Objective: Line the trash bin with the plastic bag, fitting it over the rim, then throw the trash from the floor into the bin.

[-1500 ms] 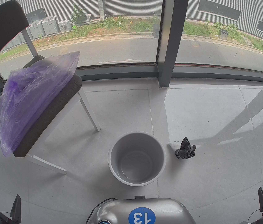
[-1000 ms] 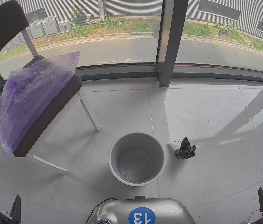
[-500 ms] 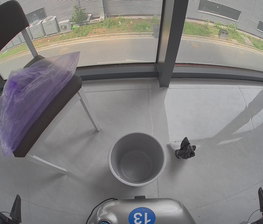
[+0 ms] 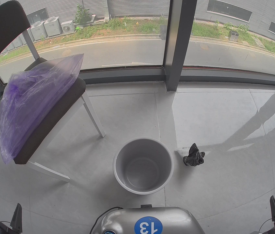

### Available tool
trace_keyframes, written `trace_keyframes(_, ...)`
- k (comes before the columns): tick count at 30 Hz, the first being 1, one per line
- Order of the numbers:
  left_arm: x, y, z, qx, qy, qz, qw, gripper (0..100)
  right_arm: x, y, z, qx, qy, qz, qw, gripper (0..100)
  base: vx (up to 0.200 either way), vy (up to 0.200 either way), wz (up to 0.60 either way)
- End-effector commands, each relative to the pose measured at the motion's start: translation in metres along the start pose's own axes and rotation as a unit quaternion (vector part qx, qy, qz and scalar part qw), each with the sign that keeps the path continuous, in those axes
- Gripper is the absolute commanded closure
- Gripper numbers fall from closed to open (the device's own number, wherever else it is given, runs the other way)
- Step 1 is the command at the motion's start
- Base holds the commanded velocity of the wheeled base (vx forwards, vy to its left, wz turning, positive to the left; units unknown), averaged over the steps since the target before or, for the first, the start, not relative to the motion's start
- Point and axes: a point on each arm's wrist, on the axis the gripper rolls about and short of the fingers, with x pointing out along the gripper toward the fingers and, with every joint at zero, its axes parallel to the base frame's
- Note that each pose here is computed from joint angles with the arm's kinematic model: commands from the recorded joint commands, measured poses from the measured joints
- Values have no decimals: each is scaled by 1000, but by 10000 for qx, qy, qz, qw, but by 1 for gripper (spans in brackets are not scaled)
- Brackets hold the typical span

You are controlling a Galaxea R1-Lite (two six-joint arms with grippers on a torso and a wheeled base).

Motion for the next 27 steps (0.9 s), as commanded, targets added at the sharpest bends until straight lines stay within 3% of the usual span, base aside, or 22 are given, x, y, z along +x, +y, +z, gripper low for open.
trace_keyframes(1,0,0,-5,-1,6,0,10000,0,0,0,-5,-1,4,3,10000,0,0,0,0)
trace_keyframes(19,0,0,-5,-1,6,0,10000,0,0,0,-5,-1,4,3,10000,0,0,0,0)
trace_keyframes(27,0,-1,-5,61,4,-215,9998,0,0,0,-5,-17,3,18,10000,0,0,0,0)
